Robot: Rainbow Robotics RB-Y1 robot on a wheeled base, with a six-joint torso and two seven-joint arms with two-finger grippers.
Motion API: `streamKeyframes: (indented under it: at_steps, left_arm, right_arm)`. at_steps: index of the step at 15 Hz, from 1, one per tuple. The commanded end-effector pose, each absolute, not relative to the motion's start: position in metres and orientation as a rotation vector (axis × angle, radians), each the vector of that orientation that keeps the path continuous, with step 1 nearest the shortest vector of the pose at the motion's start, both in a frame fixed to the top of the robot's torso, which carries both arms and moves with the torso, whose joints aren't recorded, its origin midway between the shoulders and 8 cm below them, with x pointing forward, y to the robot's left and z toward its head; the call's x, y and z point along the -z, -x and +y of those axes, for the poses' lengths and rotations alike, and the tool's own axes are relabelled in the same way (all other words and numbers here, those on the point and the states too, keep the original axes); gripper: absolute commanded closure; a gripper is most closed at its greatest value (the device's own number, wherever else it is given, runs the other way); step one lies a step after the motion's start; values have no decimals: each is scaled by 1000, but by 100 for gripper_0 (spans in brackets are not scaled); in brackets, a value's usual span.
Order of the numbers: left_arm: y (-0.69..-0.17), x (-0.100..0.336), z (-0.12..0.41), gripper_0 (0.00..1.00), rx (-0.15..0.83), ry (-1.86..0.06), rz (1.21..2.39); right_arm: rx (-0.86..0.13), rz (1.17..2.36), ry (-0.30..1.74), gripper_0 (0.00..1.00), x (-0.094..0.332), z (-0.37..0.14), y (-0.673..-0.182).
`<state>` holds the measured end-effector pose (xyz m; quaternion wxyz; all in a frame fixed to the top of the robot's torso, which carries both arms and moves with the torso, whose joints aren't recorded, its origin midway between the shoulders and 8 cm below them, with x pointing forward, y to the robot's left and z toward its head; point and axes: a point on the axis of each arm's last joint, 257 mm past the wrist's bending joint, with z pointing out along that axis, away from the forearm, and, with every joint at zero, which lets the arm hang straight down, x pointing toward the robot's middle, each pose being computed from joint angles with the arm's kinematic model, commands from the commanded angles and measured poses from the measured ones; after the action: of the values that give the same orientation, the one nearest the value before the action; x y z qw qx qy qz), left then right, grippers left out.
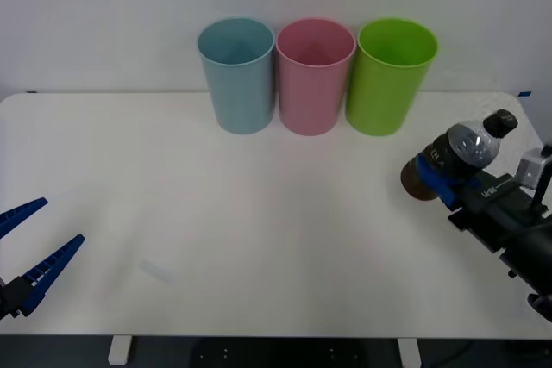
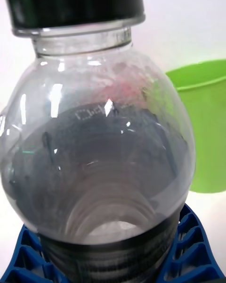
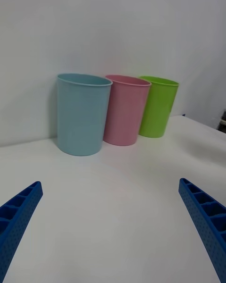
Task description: Grasp the object on the table and drop it into the matching bin: aluminum can to the light blue bin, PET bottle to the pink bin.
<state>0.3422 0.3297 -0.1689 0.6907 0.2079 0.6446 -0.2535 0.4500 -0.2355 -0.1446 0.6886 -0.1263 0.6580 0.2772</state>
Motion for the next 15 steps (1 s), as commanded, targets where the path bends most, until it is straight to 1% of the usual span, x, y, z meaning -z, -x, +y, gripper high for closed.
streamKeyframes:
  at_steps: [1,4,9,11,15]
  left_arm:
    - [-342,169,330,0,567,-465,1441]
    - [-342,169,330,0,567,-465,1441]
    - [-342,169,330,0,567,-465,1441]
    - [-342,169,330,0,567,-465,1441]
    - [-342,169,330,0,567,-465,1441]
  right_arm:
    - [-660,1443,278,100,116,-229,-448]
    - [-669,1407,330,100,87,-216,-449]
    - [-674,1367,458,100,54,-194,-460]
    - [-681,1361,473,100,47,-190,-465]
    - [-670,1362,518,100,38,-186,-491]
